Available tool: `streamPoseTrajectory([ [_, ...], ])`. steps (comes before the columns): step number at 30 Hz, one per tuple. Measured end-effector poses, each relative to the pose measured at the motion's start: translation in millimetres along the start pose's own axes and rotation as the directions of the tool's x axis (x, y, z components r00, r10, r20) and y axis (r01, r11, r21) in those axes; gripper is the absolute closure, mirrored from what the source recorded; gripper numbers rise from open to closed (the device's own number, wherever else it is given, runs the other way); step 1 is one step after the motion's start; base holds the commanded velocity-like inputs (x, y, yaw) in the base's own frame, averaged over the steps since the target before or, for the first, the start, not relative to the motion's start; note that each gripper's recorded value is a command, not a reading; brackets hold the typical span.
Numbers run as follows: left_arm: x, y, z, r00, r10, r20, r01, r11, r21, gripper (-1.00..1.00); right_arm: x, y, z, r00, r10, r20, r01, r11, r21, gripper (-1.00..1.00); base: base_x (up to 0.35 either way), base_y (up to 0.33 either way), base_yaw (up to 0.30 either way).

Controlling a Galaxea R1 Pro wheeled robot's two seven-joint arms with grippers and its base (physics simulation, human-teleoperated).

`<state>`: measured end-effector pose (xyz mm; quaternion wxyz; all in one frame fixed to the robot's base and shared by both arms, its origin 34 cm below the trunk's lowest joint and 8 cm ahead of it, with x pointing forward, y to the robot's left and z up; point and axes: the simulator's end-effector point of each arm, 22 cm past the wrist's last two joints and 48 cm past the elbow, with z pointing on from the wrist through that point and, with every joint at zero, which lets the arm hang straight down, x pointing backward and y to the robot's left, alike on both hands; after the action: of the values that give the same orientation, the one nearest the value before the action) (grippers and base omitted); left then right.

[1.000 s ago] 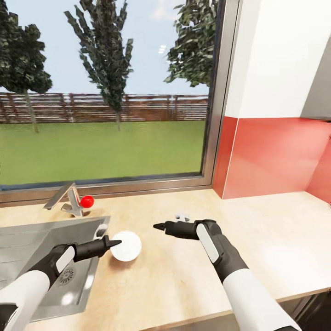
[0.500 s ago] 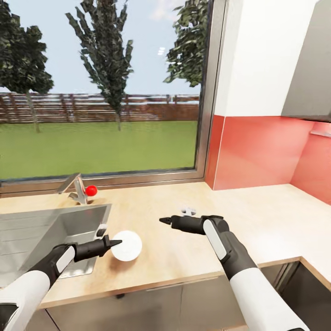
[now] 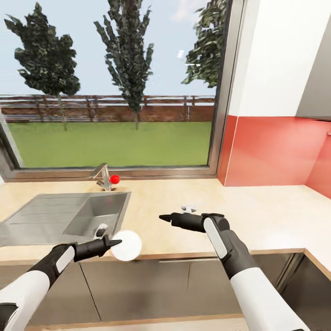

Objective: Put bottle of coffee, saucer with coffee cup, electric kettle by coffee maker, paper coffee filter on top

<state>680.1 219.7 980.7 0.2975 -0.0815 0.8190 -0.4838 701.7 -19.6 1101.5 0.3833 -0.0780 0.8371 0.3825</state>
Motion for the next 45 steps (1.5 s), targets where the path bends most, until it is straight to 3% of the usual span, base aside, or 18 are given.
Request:
streamPoseTrajectory([
  [5,-1.2,-2.6,-0.7,1.000,0.001,0.003,-0.001,1.000,0.008,1.00,-0.4,1.0,-0.5,1.000,-0.002,0.001,0.002,1.000,0.000,-1.00,-0.339,0.000,0.264],
  [9,-2.1,-15.9,-2.1,1.000,0.005,0.004,-0.005,0.998,0.064,1.00,-1.1,2.0,-1.2,1.000,-0.004,0.002,0.004,1.000,-0.001,-1.00,-0.339,0.000,0.254],
  [13,-4.1,-19.5,-5.5,1.000,0.006,0.008,-0.007,0.997,0.081,1.00,-1.7,2.8,-1.8,1.000,-0.005,0.003,0.005,1.000,-0.001,-1.00,-0.338,0.000,0.249],
  [15,-9.8,-19.3,-14.7,1.000,0.009,0.017,-0.011,0.996,0.091,1.00,-1.7,3.0,-2.0,1.000,-0.006,0.003,0.006,1.000,-0.001,-1.00,-0.322,0.000,0.200],
  [17,-24.6,-15.7,-47.5,0.999,0.003,0.032,-0.007,0.993,0.119,1.00,2.3,0.9,-1.2,1.000,-0.003,-0.007,0.003,1.000,0.004,-1.00,-0.245,0.000,0.064],
  [20,-30.3,-8.8,-62.9,0.999,-0.012,0.031,0.009,0.994,0.107,1.00,9.9,-4.2,1.6,1.000,0.009,-0.024,-0.009,1.000,0.012,-1.00,-0.186,0.000,0.023],
  [23,-39.7,-1.9,-84.8,0.999,-0.014,0.041,0.010,0.995,0.098,1.00,49.6,-26.5,13.4,0.991,0.073,-0.112,-0.068,0.997,0.047,-1.00,-0.035,0.000,0.003],
  [24,-40.7,-4.0,-88.4,0.999,-0.013,0.042,0.008,0.994,0.109,1.00,77.4,-39.7,19.1,0.979,0.113,-0.169,-0.102,0.992,0.074,-1.00,-0.009,0.000,0.001],
  [26,-41.6,-3.9,-91.4,0.999,-0.011,0.042,0.006,0.994,0.112,1.00,112.8,-48.1,25.7,0.959,0.146,-0.243,-0.125,0.987,0.098,-1.00,-0.005,0.000,0.000],
  [27,-42.4,-3.0,-93.6,0.999,-0.010,0.043,0.005,0.994,0.110,1.00,143.0,-52.5,29.5,0.939,0.149,-0.310,-0.117,0.986,0.118,-1.00,-0.002,0.000,0.000],
  [28,-42.6,-2.6,-94.2,0.999,-0.010,0.043,0.005,0.994,0.109,1.00,153.9,-54.0,30.4,0.931,0.149,-0.334,-0.113,0.986,0.125,-1.00,-0.002,0.000,0.000],
  [30,-42.8,-1.7,-95.6,0.999,-0.010,0.043,0.005,0.994,0.107,1.00,193.5,-59.2,31.2,0.896,0.140,-0.422,-0.083,0.985,0.150,-1.00,-0.001,0.000,0.000],
  [32,-43.2,-1.1,-96.6,0.999,-0.009,0.044,0.004,0.994,0.106,1.00,238.3,-65.6,28.5,0.848,0.157,-0.507,-0.073,0.981,0.182,-1.00,0.000,0.000,0.000],
  [34,-43.1,-1.3,-96.6,0.999,-0.009,0.043,0.004,0.994,0.106,1.00,291.9,-84.6,18.8,0.794,0.211,-0.570,-0.082,0.967,0.243,-1.00,0.000,0.000,0.000],
  [37,-42.3,-2.3,-95.6,0.999,-0.008,0.041,0.004,0.994,0.109,1.00,347.7,-121.9,-1.1,0.773,0.262,-0.577,-0.072,0.941,0.330,-1.00,0.000,0.000,0.000],
  [40,-41.9,-2.2,-95.4,0.999,-0.009,0.041,0.005,0.994,0.110,1.00,392.3,-146.7,-16.7,0.795,0.269,-0.544,-0.042,0.919,0.392,-1.00,0.000,0.000,0.000],
  [43,-40.2,1.2,-94.9,0.999,-0.003,0.039,-0.001,0.995,0.098,1.00,425.7,-192.0,-45.9,0.831,0.251,-0.496,0.078,0.831,0.551,-1.00,0.000,0.000,0.000],
  [45,-38.8,4.1,-94.6,0.999,-0.003,0.039,0.000,0.996,0.090,1.00,435.0,-205.6,-57.9,0.845,0.242,-0.476,0.110,0.793,0.599,-1.00,0.000,0.000,0.000],
])
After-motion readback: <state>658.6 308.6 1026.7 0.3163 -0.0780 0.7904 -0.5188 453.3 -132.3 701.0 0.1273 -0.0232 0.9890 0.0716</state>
